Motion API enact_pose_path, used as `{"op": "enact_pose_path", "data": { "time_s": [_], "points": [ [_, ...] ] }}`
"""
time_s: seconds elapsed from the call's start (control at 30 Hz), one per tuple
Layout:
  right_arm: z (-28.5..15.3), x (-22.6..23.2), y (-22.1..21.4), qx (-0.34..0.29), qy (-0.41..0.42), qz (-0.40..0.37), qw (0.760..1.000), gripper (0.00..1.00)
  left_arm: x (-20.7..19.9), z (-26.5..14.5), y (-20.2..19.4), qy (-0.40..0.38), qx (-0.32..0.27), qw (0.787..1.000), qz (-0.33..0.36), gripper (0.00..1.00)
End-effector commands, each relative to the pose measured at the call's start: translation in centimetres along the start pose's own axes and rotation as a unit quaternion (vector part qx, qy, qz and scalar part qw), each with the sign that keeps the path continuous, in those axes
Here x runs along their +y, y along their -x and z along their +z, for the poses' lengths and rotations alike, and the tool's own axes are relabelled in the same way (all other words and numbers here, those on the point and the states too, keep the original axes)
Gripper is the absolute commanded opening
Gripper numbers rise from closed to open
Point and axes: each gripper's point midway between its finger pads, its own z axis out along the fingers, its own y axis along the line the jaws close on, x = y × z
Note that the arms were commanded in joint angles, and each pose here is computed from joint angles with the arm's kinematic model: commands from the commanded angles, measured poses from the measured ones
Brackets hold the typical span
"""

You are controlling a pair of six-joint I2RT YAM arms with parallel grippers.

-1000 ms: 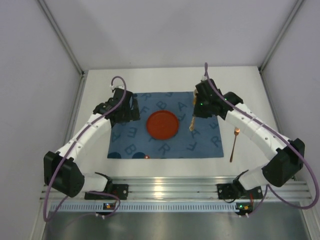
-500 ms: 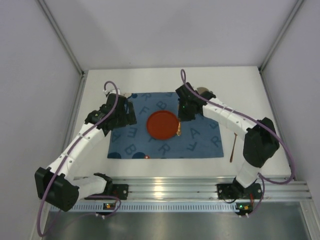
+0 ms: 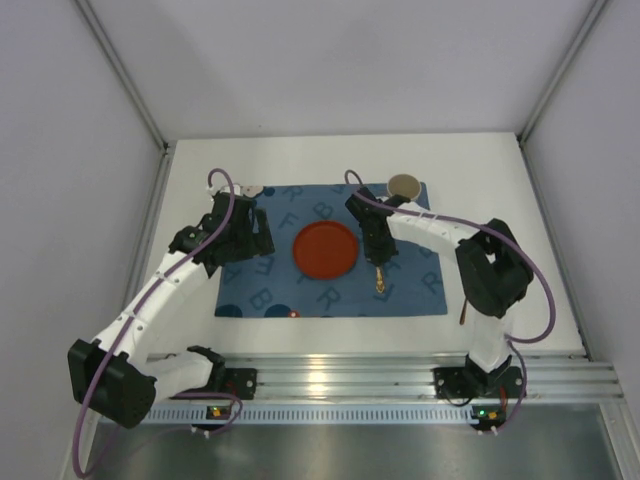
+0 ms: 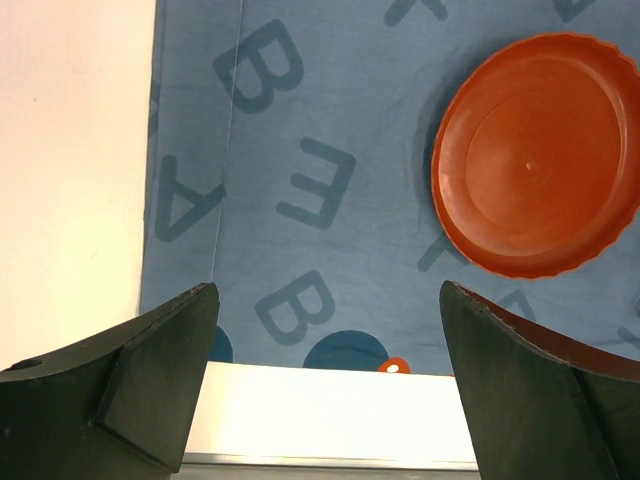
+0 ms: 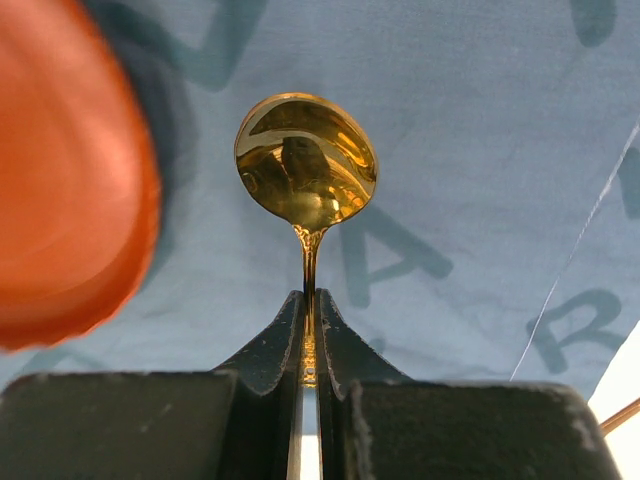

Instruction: Set the dinner table for one person

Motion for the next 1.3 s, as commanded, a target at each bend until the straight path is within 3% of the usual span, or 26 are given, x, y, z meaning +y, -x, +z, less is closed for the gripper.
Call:
{"op": "enact_pose_path", "data": {
  "time_s": [0.0,0.43,0.53,0.57,0.67,0.87,1.0,1.13,1.27],
  "points": [
    [1.0,-0.6,1.7,-0.018,-0.018,-0.015,1.000,0.00,-0.2,-0.6,0.3,-0.011,-0.007,1.000,-0.010,0.97],
    [2.2,-1.7,3.1,-0.019,-0.031,0.000,0.999,0.02,0.4,-1.0,-0.3,-0.003,-0.004,1.000,-0.015,0.97],
    [0.6,-1.5,3.7,-0.031,-0.018,0.009,0.999,0.26,0.1,-0.9,-0.1,-0.005,-0.002,1.000,-0.018,0.96],
    [0.2,-1.4,3.9,-0.035,-0.014,0.012,0.999,0.42,0.0,-0.8,-0.1,-0.006,-0.001,1.000,-0.018,0.96],
    [-2.6,-1.6,4.7,-0.060,0.000,0.022,0.998,0.57,-0.3,-0.4,-0.2,-0.009,0.003,1.000,-0.020,0.96],
    [-9.3,-4.0,4.8,-0.108,0.002,0.040,0.993,0.60,-0.8,0.6,-0.6,-0.017,0.010,1.000,-0.022,0.96],
    [-12.6,-8.5,2.3,-0.133,-0.020,0.071,0.988,0.61,-0.9,1.4,-1.1,-0.022,0.013,0.999,-0.024,0.96],
    [-8.3,-16.5,-3.0,-0.067,-0.047,0.181,0.980,0.59,-1.2,2.2,-2.1,-0.030,0.024,0.999,-0.028,0.96],
    [-6.1,-19.9,-4.5,-0.052,-0.069,0.214,0.973,0.57,-1.6,2.9,-2.8,-0.041,0.035,0.998,-0.026,0.96]
  ]
}}
